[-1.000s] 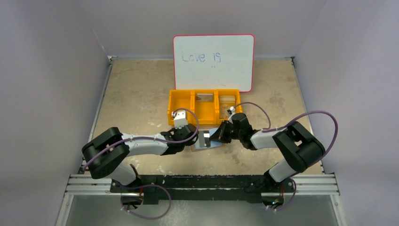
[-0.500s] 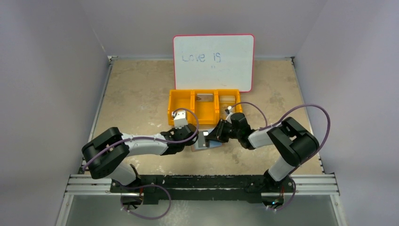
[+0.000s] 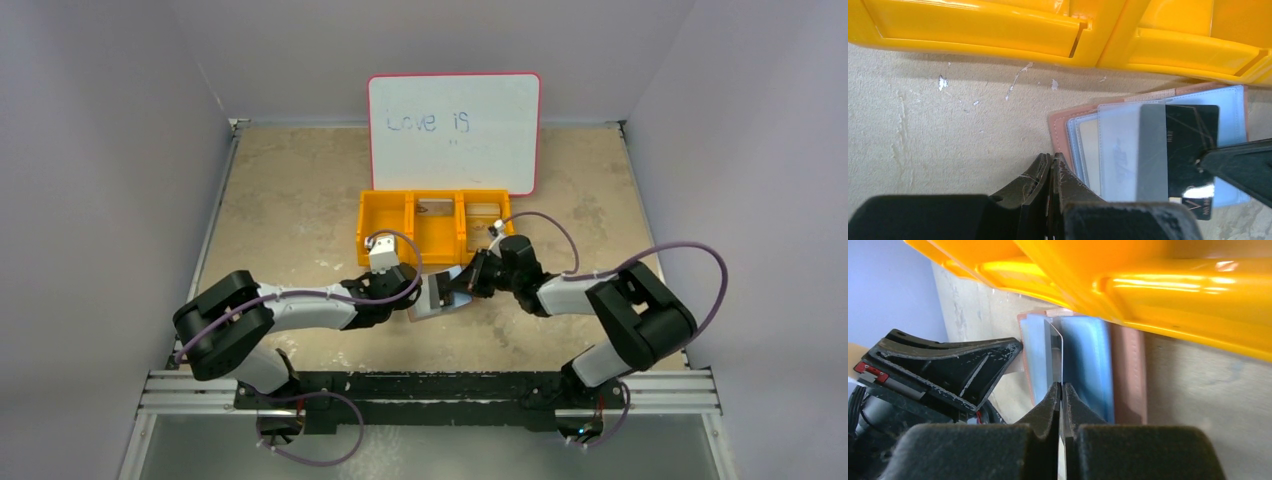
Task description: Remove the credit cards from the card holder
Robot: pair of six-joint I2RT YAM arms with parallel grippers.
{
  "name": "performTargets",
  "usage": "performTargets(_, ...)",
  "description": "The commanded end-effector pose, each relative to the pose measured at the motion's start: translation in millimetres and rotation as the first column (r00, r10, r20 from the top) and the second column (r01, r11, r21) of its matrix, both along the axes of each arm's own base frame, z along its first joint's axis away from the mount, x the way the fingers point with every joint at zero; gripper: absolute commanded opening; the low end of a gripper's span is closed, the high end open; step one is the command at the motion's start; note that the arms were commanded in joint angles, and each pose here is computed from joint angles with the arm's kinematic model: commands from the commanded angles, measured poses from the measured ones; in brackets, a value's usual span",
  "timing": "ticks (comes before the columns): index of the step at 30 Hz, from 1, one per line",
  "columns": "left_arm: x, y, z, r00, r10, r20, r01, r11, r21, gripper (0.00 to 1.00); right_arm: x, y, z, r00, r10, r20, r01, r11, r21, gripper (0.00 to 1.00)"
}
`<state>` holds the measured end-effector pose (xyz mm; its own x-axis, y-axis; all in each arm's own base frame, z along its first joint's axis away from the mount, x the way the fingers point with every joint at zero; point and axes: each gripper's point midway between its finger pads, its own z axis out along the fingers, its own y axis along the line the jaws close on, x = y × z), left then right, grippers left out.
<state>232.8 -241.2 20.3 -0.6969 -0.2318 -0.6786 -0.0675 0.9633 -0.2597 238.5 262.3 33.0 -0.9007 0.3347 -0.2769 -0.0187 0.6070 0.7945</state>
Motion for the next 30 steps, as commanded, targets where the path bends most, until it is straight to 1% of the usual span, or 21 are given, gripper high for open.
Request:
performTargets(1,-12.5,18.3,-11.1,0.999,-0.005,-0.041,0.008,0.997,0.075,0.00,4.8,-30.6,-7.7,0.998,-0.052,0.022,0.054,0.994,-0.090,0.00)
performTargets(4,-12.4,19.8,-10.0,0.999,-0.002,-0.038,0.005,0.997,0.078,0.00,3.9,-38.4,-6.6,0.999,-0.036,0.028,0.039,0.994,-0.104,0.00)
performTargets(7,-11.9,20.0,-8.4,1.000,0.000,-0.031,0.002,0.997,0.072,0.00,4.1,-39.4,-0.3,0.998,-0.006,0.056,0.012,0.994,-0.108,0.00)
performTargets(12,-10.8,19.9,-5.0,1.000,0.001,-0.023,0.001,0.998,0.070,0.00,6.4,-42.1,15.0,0.993,0.042,0.112,-0.025,0.988,-0.149,0.00)
performTargets(14,-9.9,19.1,-2.3,1.000,0.000,-0.014,0.001,0.998,0.061,0.00,6.9,-42.6,25.8,0.987,0.055,0.150,-0.032,0.988,-0.151,0.00)
performTargets(18,-5.7,15.4,9.1,1.000,0.002,0.015,-0.002,0.999,0.033,0.00,8.3,-41.7,62.0,0.952,0.096,0.290,-0.058,0.989,-0.135,0.00)
performTargets(19,-4.4,15.2,12.7,1.000,0.007,0.025,-0.007,1.000,0.026,0.04,10.7,-42.4,72.8,0.937,0.103,0.334,-0.059,0.988,-0.141,0.00)
performTargets(20,-2.6,15.4,17.2,0.999,0.015,0.037,-0.015,1.000,0.016,0.10,13.7,-43.8,82.5,0.919,0.112,0.378,-0.057,0.986,-0.154,0.00)
performTargets(22,-0.2,15.5,26.9,0.998,0.027,0.062,-0.026,1.000,-0.007,0.21,21.5,-48.2,103.2,0.874,0.118,0.471,-0.035,0.983,-0.181,0.00)
performTargets(23,1.5,15.7,32.9,0.996,0.033,0.077,-0.032,0.999,-0.019,0.25,25.7,-49.9,113.4,0.847,0.120,0.518,-0.022,0.981,-0.191,0.00)
performTargets(26,4.5,15.4,52.2,0.992,0.042,0.117,-0.035,0.998,-0.059,0.35,37.4,-51.6,143.1,0.759,0.123,0.640,0.009,0.980,-0.199,0.00)
performTargets(30,7.4,23.9,74.9,0.983,0.076,0.165,-0.064,0.995,-0.080,0.43,58.1,-49.6,171.5,0.632,0.192,0.751,0.025,0.963,-0.267,0.00)
